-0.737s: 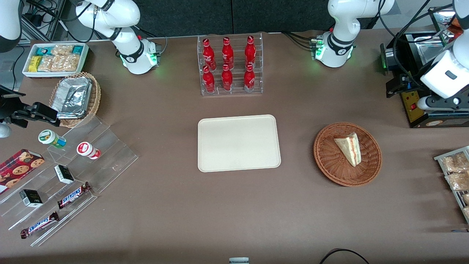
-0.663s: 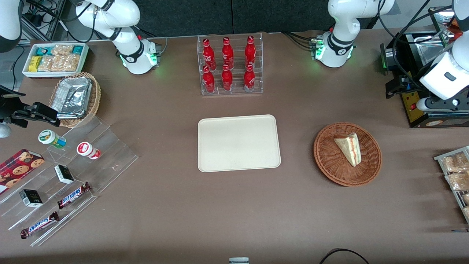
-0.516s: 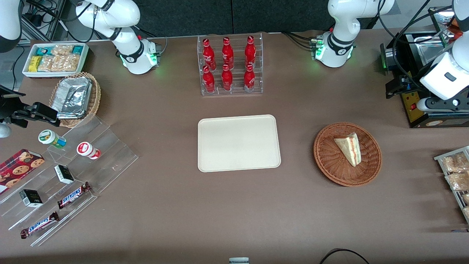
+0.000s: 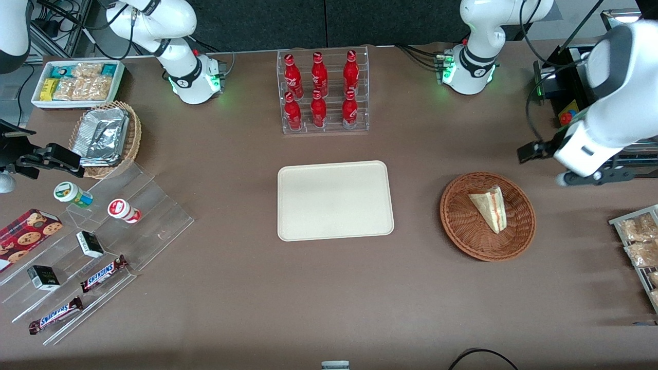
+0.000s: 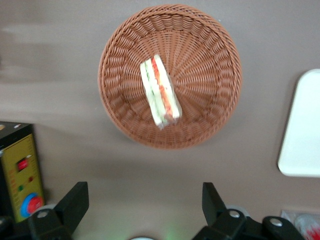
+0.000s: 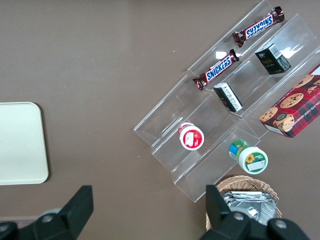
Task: Place sandwich from basket to tray
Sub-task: 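Lower the open left gripper over the sandwich and close on it, then lift the wrapped sandwich and carry it toward the cream tray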
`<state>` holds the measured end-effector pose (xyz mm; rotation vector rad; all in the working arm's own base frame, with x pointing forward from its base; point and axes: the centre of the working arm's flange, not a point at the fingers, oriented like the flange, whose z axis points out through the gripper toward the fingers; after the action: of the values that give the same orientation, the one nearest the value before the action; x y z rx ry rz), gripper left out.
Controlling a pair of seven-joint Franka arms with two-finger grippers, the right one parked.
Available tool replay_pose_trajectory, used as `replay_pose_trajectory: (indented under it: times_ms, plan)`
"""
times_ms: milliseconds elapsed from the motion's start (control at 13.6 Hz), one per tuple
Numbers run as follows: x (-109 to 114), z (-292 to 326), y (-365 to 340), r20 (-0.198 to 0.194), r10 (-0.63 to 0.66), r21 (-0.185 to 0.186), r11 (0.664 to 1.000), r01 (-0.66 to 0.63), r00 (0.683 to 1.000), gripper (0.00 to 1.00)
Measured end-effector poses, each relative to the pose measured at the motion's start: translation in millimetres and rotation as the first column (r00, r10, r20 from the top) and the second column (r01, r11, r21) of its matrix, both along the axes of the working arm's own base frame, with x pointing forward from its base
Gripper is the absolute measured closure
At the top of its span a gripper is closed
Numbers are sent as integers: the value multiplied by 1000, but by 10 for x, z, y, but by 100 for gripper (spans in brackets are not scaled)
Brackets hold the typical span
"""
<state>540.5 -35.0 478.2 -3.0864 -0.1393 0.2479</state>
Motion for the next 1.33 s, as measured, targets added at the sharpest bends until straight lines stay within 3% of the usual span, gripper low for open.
replay_pose_trajectory:
  times_ms: [368,663,958,1253,1326]
  plan:
    - [-88,-924,14,112,120,-6,993,-120,986,0]
    - [-21,-1378,12,150,274,-20,961,-275,950,0]
    - [40,-1816,6,140,350,-23,936,-350,926,0]
    - [10,-2159,5,86,379,-3,925,-381,921,0]
    - [1,-2218,4,75,384,0,923,-385,920,5]
